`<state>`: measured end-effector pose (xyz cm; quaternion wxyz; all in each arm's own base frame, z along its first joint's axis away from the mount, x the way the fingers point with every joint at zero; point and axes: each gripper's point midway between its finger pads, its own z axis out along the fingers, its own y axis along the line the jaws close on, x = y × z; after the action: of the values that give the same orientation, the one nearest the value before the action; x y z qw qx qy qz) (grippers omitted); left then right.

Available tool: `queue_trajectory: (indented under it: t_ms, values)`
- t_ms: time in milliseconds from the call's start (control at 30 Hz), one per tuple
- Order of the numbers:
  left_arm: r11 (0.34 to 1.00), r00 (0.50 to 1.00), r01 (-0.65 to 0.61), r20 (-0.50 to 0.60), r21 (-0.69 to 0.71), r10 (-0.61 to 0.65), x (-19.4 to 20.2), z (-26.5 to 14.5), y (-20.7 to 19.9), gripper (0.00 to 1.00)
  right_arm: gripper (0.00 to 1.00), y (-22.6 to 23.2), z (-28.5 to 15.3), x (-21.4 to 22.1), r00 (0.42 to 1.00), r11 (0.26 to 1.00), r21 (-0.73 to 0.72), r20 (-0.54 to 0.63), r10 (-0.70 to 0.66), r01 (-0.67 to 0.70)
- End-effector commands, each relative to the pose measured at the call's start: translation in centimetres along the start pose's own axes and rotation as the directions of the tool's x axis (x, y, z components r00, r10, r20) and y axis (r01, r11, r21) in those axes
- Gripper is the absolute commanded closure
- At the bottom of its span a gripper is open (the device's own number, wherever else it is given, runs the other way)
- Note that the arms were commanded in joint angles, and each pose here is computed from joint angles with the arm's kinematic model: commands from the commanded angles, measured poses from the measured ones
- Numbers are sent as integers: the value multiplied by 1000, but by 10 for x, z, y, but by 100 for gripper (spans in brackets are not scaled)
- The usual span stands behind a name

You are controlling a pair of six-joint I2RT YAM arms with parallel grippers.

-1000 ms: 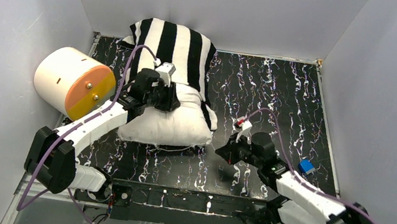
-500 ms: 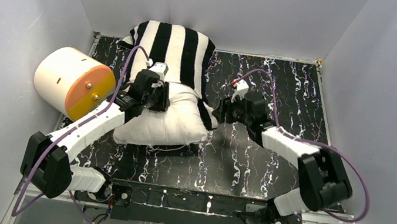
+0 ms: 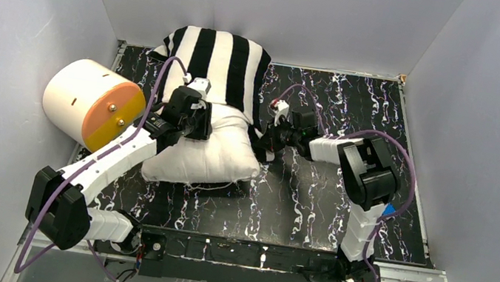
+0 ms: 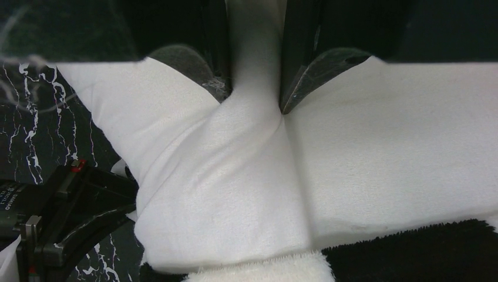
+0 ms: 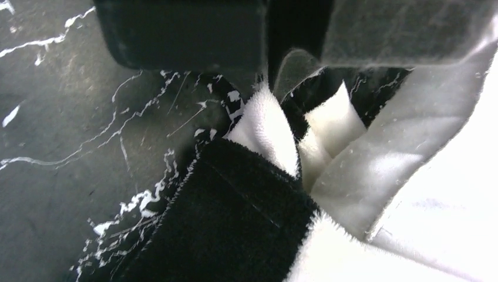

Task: Put the pillow into the pillowcase
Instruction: Stuff the pillow into the pillowcase.

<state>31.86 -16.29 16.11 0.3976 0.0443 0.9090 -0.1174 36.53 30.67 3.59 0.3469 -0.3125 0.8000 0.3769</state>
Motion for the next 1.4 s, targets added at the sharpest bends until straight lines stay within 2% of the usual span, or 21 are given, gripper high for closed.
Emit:
queue_trajectory:
  t_ms: [0,100,233,433,567,600,700,767,900,1000,1100,1233,1367]
  values:
    - [998,999,-40,-6,43,41,2,-16,-2,70,100,21,-20,-18,999,1000,-20,36,21,-20]
    - [983,997,-70,52,171,62,-5,-22,-23,71,100,47,-61,7,997,995,55,2,81,-81]
    - [971,995,-58,88,231,38,-8,-16,-35,75,100,86,-102,58,994,987,126,-4,105,-103]
    - [955,999,-25,48,294,11,5,13,-49,77,100,112,-123,99,985,969,183,-15,173,-168]
    - [959,998,-29,53,280,14,10,30,-47,81,100,110,-126,105,981,958,218,-5,192,-186]
    - [964,998,-28,54,265,14,10,33,-44,81,96,106,-127,104,981,951,247,-17,195,-185]
    - [973,999,-28,51,230,17,13,36,-37,81,67,95,-137,83,986,927,349,-46,162,-136]
    - [978,999,-22,32,209,15,19,38,-32,80,58,89,-150,52,995,907,414,-14,97,-82]
    - [986,1000,8,-30,164,-3,38,42,-22,78,52,102,-165,-13,994,917,398,91,-64,23]
    - [988,998,31,-55,150,-23,48,46,-19,78,51,106,-165,-53,974,910,402,148,-173,100]
    - [987,997,45,-62,155,-36,52,48,-20,78,50,105,-154,-85,947,892,408,159,-280,196]
    - [988,997,56,-69,142,-46,54,51,-19,78,47,117,-125,-119,894,875,329,154,-421,355]
    - [990,995,72,-78,122,-63,58,54,-16,78,47,114,-106,-149,859,849,341,177,-480,404]
